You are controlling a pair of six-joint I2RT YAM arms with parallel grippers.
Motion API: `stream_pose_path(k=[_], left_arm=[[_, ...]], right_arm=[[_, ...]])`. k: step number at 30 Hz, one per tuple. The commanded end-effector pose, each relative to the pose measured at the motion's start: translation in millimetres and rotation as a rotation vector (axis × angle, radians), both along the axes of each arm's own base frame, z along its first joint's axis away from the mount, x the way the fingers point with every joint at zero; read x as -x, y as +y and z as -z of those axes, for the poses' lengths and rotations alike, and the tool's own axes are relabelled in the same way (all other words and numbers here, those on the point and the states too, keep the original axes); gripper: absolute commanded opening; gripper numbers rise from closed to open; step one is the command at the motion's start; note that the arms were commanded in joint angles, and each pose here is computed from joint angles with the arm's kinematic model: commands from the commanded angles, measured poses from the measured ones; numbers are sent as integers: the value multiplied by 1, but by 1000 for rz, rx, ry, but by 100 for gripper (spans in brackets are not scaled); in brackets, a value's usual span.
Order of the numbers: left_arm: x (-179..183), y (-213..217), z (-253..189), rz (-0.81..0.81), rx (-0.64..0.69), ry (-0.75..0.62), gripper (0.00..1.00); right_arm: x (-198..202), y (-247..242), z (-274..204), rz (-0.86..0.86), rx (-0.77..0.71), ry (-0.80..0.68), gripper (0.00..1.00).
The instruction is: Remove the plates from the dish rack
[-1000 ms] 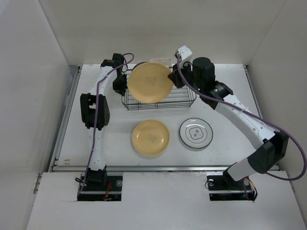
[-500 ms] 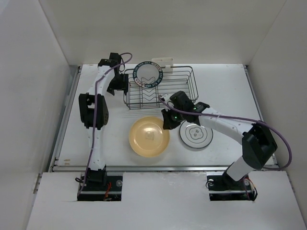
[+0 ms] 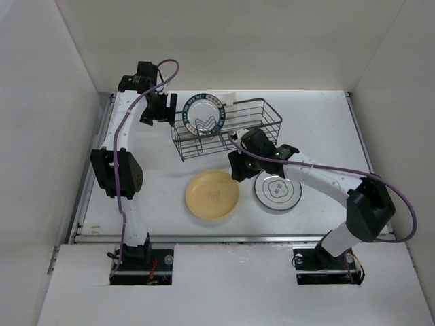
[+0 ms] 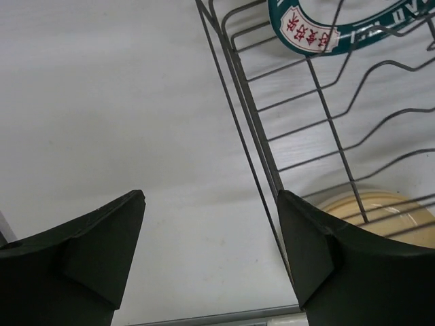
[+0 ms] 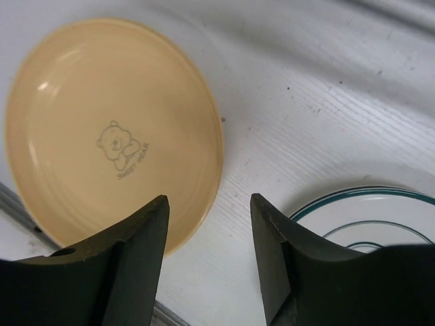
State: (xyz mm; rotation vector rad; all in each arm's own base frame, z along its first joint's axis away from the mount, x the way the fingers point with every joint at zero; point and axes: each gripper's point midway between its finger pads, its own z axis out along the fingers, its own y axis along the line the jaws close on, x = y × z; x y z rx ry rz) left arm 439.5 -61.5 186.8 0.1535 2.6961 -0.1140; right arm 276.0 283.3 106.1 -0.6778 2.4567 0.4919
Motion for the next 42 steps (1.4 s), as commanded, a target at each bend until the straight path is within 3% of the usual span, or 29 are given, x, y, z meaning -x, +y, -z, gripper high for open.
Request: stream_pose_path(k=[1,7,9,11,12,15,20,21,22,26,27,31,39,42], left_arm=[[20,-8,-3,67,41,40,77],[2,-10,31,87,14,100,72],[2,-11,32,78,16,110,72],[5,-13,37,83,27,116,72],[5,-13,37,83,27,116,72],[8,-10,41,78,14,139,72],[18,-8,59,89,-19,220,67],[21,-11,67,109,-27,251,63],[21,-11,72,109,-28,261,50],[16,-12,87,112,-52,286,16],[9,-13,84,112,-50,266,12],[-11,-21,81,112,-44,219,0],[-51,-24,75,85,-43,96,0],[-59,-26,73,84,-39,64,8]], right_arm=[[-14,13,-83,12,-149,-176,57],[-16,21,-135,-44,-226,-265,57],[-19,23,-165,-42,-266,-313,62],[-29,16,-186,48,-284,-359,71],[-39,10,-202,92,-298,-393,71],[-73,-14,-207,228,-235,-425,71],[-135,-59,-157,439,-41,-344,73],[-142,-70,-145,474,-13,-322,73],[-157,-93,-139,551,17,-323,73],[-192,-138,-93,686,84,-251,72],[-197,-140,-89,687,72,-243,70],[-208,-120,-86,469,37,-295,66],[-208,3,-139,-76,-188,-455,66],[-222,29,-124,-116,-203,-441,66]])
